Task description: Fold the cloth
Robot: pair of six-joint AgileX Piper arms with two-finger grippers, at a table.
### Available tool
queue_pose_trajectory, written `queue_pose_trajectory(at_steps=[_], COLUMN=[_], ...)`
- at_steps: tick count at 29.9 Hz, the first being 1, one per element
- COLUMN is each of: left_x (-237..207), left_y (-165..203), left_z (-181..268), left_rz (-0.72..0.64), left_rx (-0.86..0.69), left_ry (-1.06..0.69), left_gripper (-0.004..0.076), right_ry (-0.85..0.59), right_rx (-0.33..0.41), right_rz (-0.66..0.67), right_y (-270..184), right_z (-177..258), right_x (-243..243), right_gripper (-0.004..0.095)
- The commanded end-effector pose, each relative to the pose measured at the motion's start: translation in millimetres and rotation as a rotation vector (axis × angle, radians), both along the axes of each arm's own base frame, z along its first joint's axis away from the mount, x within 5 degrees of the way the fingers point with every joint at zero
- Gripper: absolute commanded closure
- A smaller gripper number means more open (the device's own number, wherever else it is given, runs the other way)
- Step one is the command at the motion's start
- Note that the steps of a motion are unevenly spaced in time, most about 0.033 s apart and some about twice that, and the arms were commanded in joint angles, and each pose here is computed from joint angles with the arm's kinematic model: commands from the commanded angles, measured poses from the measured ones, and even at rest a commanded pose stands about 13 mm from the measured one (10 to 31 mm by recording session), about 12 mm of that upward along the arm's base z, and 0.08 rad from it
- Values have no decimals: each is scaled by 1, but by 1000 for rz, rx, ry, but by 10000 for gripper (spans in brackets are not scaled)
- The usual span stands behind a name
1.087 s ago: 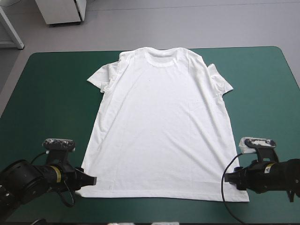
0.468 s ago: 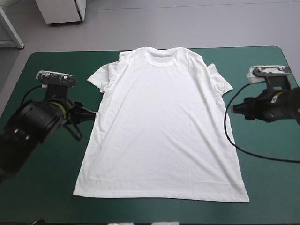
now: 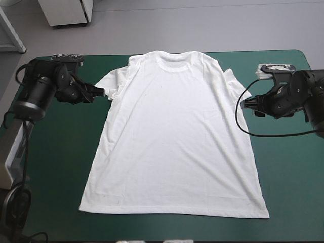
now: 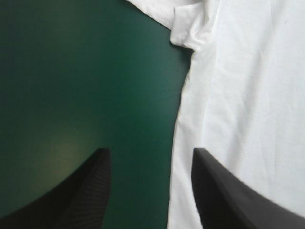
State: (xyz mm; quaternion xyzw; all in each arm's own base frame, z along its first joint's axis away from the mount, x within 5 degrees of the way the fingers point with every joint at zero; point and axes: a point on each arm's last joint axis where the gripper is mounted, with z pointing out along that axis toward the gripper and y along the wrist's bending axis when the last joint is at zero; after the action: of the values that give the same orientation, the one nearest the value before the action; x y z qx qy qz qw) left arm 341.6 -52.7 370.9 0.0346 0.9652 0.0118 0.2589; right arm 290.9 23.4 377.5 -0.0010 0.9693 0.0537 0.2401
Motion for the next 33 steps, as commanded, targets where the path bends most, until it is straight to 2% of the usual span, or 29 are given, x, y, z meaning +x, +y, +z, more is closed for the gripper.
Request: queue_pose_trajectory(at_steps=[1,8,20,28,33], left_x=[15,48,71,81,85], left_y=[-7,-16,-30,-31,-31], left_z=[3,-34,-77,-102,-113], left_rz=[-35,-46,-116,-113,-112], left_rx=[-34,-52,-108,-91,-88], left_ry=[-45,31,125,178,204], left_gripper=[339,339,339,397,480], right_ry=[-53,-43,-101,-89,-85], right_rx=[51,56,68,80,80], right_rz=[-24,-23,-21,-10,-11], right_y=[-10,-12,-11,-10,-10], right_z=[5,-2,12,7,5], right_x=[11,26,47,50,52], right_gripper=[413,413,463,465,465])
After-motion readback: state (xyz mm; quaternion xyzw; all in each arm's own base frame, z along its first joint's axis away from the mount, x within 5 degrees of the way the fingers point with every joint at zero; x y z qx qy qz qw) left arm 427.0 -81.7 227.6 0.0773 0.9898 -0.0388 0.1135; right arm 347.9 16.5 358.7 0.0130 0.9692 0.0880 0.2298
